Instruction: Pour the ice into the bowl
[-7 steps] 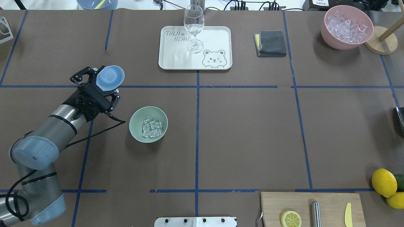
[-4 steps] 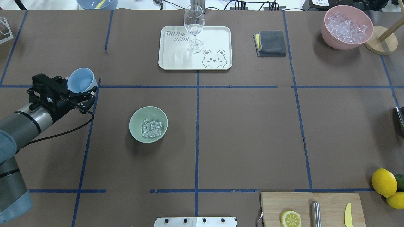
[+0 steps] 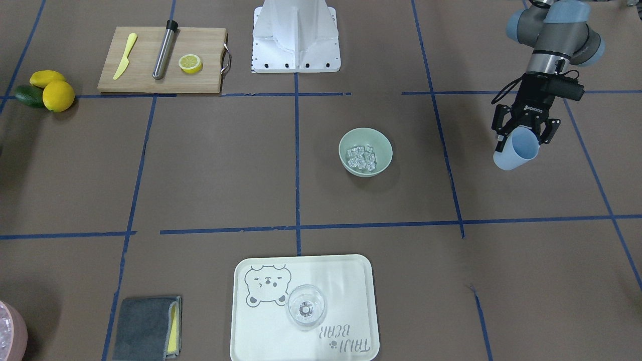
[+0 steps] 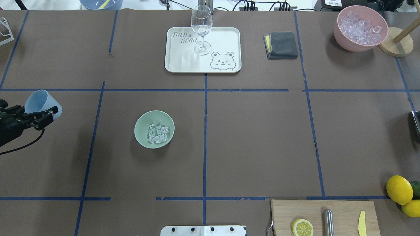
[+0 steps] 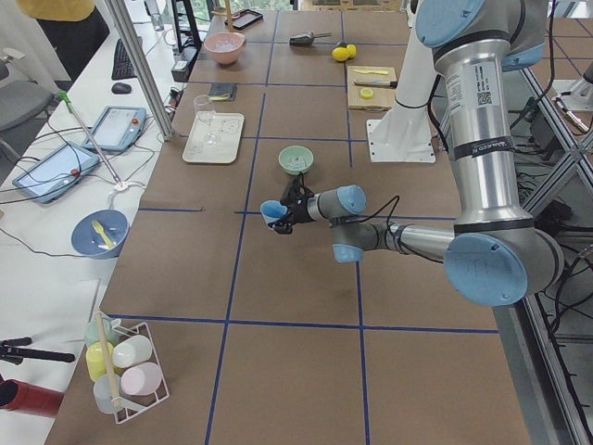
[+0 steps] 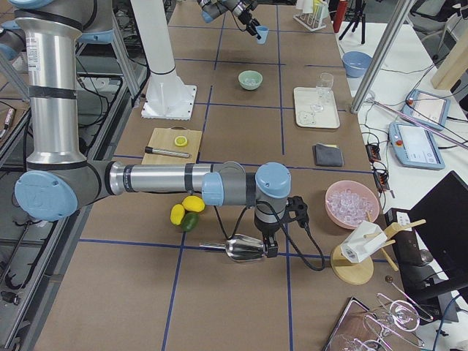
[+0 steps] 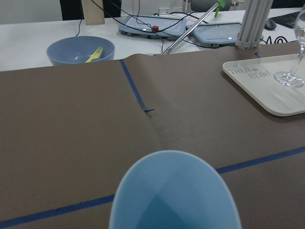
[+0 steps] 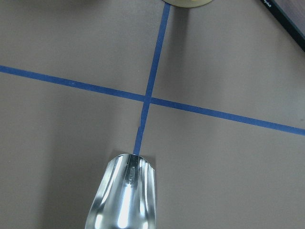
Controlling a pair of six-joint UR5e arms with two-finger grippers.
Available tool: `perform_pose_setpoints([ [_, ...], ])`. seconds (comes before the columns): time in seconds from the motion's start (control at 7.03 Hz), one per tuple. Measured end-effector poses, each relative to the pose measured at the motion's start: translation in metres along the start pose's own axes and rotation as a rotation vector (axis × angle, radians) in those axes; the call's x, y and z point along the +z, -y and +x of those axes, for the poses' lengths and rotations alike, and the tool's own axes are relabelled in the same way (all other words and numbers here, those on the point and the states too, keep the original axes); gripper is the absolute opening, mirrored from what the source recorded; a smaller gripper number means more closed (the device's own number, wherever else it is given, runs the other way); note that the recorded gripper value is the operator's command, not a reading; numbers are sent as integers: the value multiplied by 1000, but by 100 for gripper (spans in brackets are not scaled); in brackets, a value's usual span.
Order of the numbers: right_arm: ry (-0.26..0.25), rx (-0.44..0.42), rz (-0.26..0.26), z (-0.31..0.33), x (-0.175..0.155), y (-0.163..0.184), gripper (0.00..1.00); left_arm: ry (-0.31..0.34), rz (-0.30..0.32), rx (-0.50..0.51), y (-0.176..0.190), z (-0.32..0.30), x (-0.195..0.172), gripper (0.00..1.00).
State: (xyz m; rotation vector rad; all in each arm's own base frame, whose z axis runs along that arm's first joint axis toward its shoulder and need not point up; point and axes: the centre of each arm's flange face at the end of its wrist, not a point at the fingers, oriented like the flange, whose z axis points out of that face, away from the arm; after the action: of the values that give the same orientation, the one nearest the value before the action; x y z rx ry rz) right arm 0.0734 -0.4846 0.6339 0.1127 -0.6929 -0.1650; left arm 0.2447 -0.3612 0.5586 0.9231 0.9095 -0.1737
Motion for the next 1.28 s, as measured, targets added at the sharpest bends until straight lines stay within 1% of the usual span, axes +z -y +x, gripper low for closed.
perform_pose_setpoints([
  [0.14,0,0,1,0,0,0,100,45,14,-23,-10,-18,4,0],
  [0.28,-1,-1,1,0,0,0,100,81,13,-38,-19,-31,9,0],
  [0.57,-2,-1,4,0,-2,0,100,134,-10,-33,-30,-44,16,0],
  [0.71,-3,-1,4,0,-2,0,100,149,-17,-35,-34,-49,18,0],
  [1.0,-4,0,4,1,-2,-2,100,178,0,-80,-37,-57,20,0],
  [1.28,-4,0,4,1,-2,-2,100,187,9,-97,-39,-58,21,0],
])
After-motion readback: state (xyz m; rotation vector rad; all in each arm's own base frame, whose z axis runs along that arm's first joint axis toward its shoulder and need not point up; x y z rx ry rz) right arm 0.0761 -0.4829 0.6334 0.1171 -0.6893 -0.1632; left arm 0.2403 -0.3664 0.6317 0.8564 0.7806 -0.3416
